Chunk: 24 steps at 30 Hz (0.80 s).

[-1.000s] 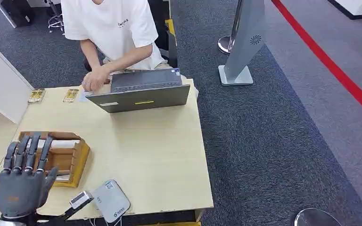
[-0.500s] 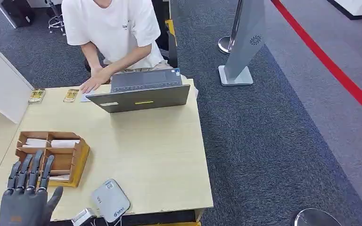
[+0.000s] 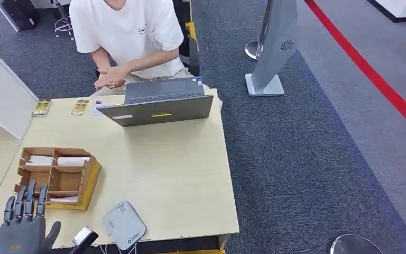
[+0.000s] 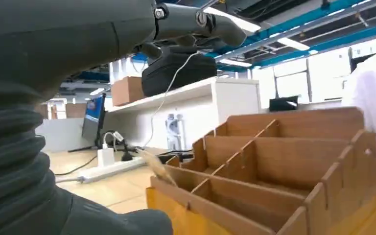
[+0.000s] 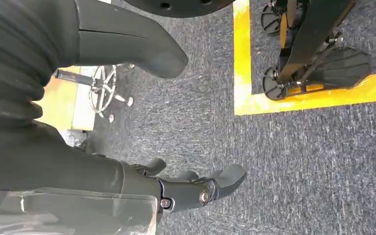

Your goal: Pass the card to the sensor for recognition and then transmit it.

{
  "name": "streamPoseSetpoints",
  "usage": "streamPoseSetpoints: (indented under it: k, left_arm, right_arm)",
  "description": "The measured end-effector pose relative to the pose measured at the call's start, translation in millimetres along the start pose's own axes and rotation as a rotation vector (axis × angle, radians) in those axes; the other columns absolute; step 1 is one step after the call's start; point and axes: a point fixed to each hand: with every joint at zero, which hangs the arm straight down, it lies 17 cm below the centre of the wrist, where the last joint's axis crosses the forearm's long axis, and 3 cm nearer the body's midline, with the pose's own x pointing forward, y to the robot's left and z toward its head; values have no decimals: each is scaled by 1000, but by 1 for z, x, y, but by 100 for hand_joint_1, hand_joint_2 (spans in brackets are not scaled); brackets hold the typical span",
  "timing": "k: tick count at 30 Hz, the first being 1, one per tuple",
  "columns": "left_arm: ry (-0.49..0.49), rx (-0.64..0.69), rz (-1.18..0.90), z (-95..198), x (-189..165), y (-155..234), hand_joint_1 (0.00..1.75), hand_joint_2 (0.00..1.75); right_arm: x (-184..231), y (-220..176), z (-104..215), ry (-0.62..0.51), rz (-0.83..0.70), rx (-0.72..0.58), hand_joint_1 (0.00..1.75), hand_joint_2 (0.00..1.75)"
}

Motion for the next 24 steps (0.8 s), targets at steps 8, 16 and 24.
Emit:
streamPoseSetpoints:
  k: [8, 16, 24]
  left_arm:
    - [52, -16, -5, 1, -18, -9, 0, 175]
    - [114, -41, -19, 0, -43, -24, 0, 175]
    - [150, -11, -61, -11, -65, -22, 0, 175]
  right_arm:
    - [-1, -3, 0, 0, 9, -4, 0, 175]
    - [-2, -6, -1, 4, 22, -1, 0, 175]
    - [-4, -6, -1, 14, 41, 2, 0, 175]
